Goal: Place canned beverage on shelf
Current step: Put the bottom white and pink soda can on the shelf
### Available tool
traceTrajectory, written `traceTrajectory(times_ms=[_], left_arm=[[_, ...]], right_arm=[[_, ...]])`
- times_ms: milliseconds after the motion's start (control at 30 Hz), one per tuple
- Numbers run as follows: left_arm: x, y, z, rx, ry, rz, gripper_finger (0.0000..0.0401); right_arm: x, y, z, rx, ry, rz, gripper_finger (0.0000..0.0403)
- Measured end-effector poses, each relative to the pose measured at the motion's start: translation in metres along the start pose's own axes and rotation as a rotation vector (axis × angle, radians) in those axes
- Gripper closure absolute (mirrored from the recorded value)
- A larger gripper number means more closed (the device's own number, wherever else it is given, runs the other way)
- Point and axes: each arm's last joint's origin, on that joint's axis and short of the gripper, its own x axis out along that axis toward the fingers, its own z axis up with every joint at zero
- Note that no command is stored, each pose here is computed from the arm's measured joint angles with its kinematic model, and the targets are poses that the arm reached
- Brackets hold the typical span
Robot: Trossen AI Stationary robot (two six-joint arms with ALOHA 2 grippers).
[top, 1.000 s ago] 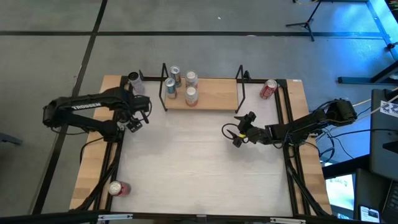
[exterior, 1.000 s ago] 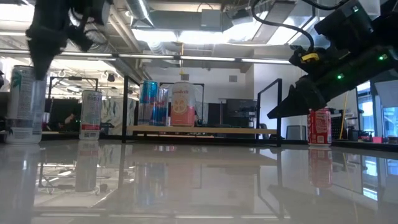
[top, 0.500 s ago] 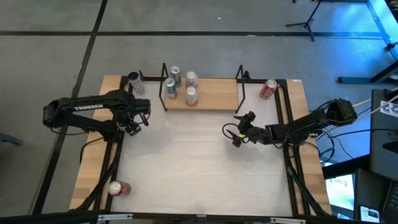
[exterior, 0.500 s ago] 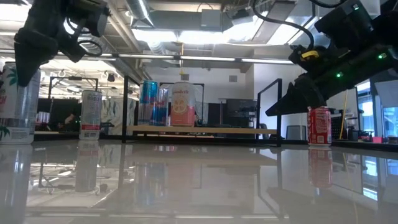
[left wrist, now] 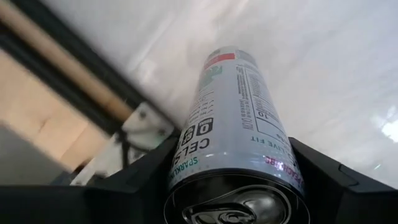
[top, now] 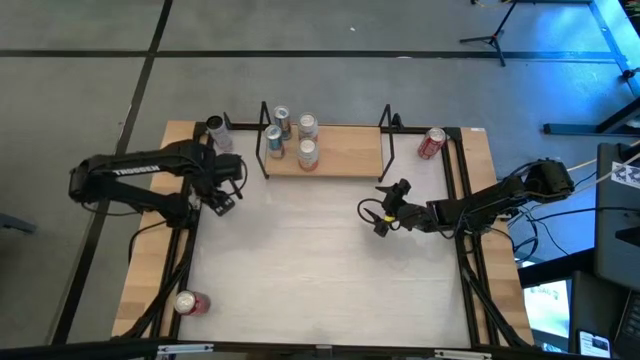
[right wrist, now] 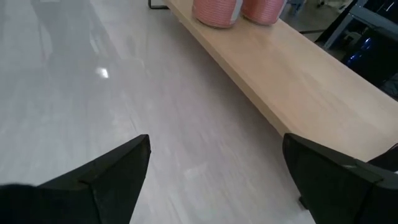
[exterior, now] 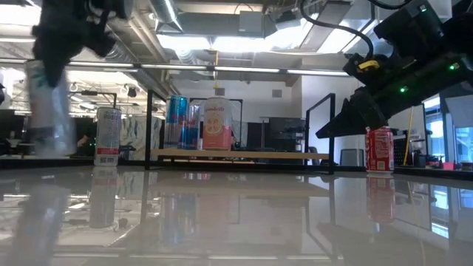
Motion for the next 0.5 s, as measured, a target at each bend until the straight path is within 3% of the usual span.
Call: traceTrajectory(times_ms=[200, 500], left_arm=[[-0.017, -0.028, 0.009, 0.036, -0.081, -0.051, 0.0161], [-0.006, -0.104, 0.042, 0.234, -0.088, -0.044, 0.0159]], right_arm=[[0.0, 0.001, 0.002, 0.002, -0.02, 0.022, 0.0036], [0.0, 0.003, 0.004, -0.019, -0.03, 0.084, 0.0036]])
